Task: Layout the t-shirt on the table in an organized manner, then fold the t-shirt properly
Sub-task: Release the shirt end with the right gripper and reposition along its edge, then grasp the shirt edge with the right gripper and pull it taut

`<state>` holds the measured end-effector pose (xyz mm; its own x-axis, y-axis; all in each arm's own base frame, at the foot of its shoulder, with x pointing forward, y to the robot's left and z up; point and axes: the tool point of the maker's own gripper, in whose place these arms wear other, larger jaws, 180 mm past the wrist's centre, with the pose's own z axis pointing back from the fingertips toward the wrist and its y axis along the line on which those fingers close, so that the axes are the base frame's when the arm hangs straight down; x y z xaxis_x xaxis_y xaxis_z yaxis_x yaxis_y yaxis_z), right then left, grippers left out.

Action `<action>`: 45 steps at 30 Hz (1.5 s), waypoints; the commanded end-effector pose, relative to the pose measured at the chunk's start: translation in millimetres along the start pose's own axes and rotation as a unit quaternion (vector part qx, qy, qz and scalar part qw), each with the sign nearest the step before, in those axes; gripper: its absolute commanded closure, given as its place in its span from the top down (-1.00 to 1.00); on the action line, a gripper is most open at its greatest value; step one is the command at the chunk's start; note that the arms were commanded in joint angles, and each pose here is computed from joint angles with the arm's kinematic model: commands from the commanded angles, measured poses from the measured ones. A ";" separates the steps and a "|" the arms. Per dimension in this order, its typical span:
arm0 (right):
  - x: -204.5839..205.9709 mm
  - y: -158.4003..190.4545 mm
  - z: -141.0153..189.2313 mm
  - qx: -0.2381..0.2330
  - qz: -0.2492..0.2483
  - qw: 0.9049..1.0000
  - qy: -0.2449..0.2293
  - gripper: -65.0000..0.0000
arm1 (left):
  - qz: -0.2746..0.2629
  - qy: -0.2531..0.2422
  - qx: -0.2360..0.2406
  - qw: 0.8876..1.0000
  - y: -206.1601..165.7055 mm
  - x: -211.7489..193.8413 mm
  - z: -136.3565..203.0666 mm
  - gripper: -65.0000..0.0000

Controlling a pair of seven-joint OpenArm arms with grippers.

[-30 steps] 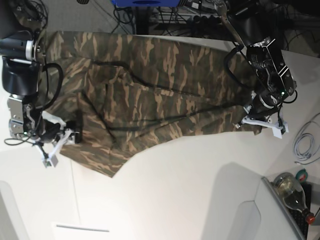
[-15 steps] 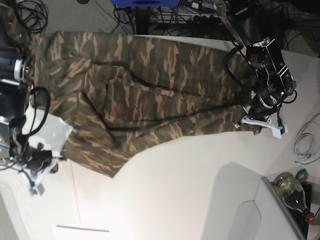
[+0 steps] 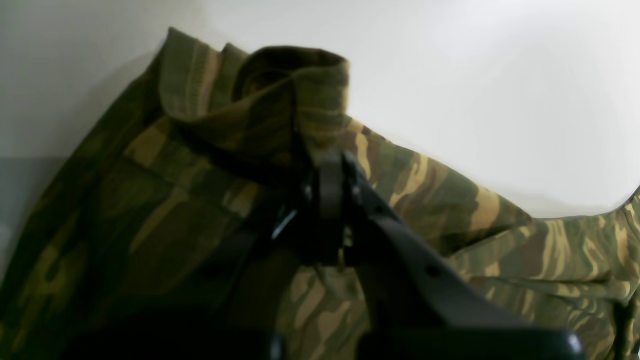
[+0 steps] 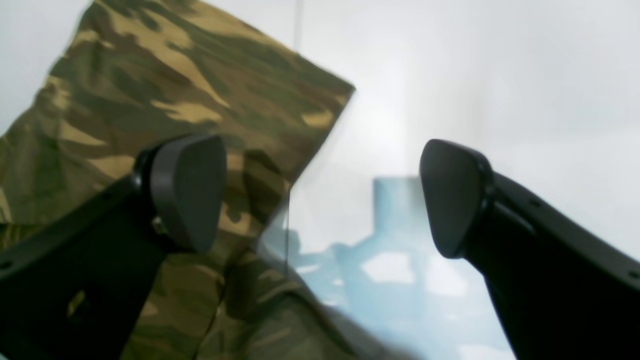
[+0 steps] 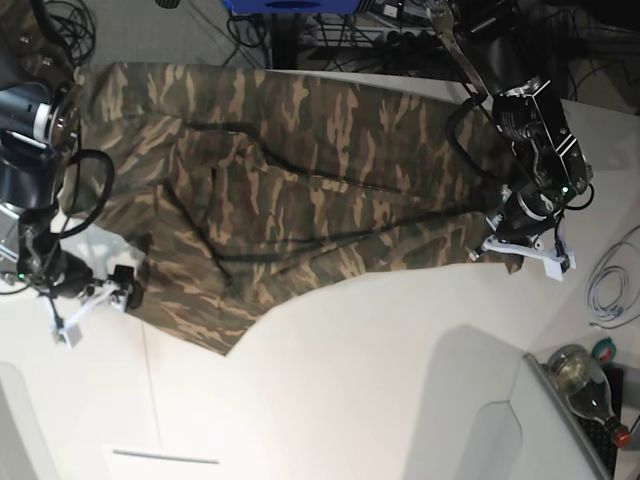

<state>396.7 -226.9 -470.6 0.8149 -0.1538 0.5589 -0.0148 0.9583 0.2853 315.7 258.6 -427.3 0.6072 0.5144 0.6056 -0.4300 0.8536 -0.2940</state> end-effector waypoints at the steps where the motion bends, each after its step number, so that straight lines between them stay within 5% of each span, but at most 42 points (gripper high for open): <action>1: 25.5 3.3 2.7 0.005 -0.001 1.000 -0.030 0.77 | -0.004 -0.025 -0.006 1.000 -3.9 17.5 2.9 -1.00; 6: 14.8 28.4 -10.2 0.029 -0.008 0.999 -0.018 0.76 | -0.004 -0.023 -0.006 1.000 -3.5 16.5 2.9 -1.00; 9: 5.7 37.5 -15.9 0.038 -0.013 0.999 -0.007 0.55 | -0.003 -0.023 -0.004 1.000 -1.7 15.3 3.2 -1.00; 12: 3.0 41.1 -17.8 0.042 -0.015 0.999 -0.004 0.15 | -0.004 -0.023 -0.002 1.000 0.3 15.7 3.6 -1.00; 17: 26.5 42.2 -14.5 0.041 -0.008 0.999 -0.025 -1.00 | -0.003 -0.022 -0.001 1.000 1.2 15.1 3.8 -1.00; 31: 107.5 70.6 -5.1 0.022 0.152 0.987 -0.037 -1.00 | -0.004 -0.023 -0.009 1.000 -6.1 18.2 2.8 -1.00; 45: 127.0 90.8 -6.6 0.028 0.249 0.964 -0.088 -1.00 | -0.023 -0.076 -0.011 0.997 -13.0 49.9 24.7 -1.00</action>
<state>482.5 -159.7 -406.3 0.6444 0.2906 0.7073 -0.4122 0.9111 0.0012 325.1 267.1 -389.8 0.5508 0.4711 0.6890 -0.4027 0.8730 -0.2750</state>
